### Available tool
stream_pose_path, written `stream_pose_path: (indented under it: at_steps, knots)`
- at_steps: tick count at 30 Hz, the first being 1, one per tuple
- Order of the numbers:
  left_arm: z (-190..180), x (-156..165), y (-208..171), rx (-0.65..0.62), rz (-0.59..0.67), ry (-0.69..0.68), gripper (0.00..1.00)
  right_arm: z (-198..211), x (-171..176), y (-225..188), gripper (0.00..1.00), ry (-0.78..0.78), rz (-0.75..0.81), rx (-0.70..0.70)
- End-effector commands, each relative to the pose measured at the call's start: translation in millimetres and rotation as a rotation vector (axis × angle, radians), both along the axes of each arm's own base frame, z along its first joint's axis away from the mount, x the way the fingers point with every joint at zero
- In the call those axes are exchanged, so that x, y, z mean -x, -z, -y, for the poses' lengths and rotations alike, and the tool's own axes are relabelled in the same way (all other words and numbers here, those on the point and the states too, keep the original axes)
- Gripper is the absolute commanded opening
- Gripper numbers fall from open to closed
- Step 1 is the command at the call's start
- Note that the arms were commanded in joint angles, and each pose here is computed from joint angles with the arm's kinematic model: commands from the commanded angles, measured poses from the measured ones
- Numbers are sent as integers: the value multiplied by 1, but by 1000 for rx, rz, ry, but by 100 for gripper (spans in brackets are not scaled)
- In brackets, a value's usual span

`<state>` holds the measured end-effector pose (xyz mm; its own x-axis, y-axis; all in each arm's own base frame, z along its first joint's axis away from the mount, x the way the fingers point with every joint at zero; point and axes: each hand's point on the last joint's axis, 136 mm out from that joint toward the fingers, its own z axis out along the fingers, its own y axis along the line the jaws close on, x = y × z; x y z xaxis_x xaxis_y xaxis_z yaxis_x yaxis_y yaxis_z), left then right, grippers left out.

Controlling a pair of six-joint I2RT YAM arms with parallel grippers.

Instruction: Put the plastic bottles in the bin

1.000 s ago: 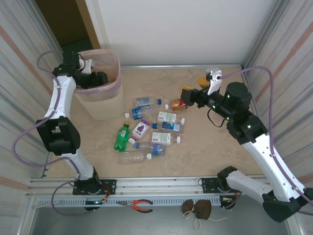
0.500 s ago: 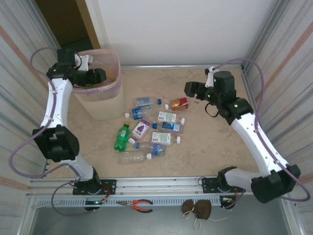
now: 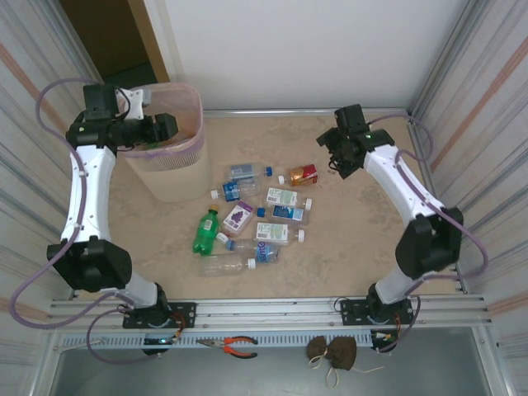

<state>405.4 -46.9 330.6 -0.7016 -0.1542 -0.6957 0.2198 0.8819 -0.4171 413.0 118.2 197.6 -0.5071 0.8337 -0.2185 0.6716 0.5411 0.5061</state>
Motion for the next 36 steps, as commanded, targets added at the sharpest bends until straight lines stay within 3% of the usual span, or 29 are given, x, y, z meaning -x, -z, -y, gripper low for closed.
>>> stream_pose_path:
  at_steps: [1, 12, 21, 36]
  knots:
    - [8, 9, -14, 25, 45, 24, 70, 1, 8, 28, 88, 172, -174, -34]
    - [14, 10, -16, 35, 56, 41, 70, -25, -31, 84, 94, 247, -308, -81]
    - [19, 9, -14, 33, 56, 59, 70, -43, -37, 133, 91, 299, -428, -140]
    - [20, 12, -16, 18, 55, 71, 70, -44, -37, 169, 68, 361, -491, -171]
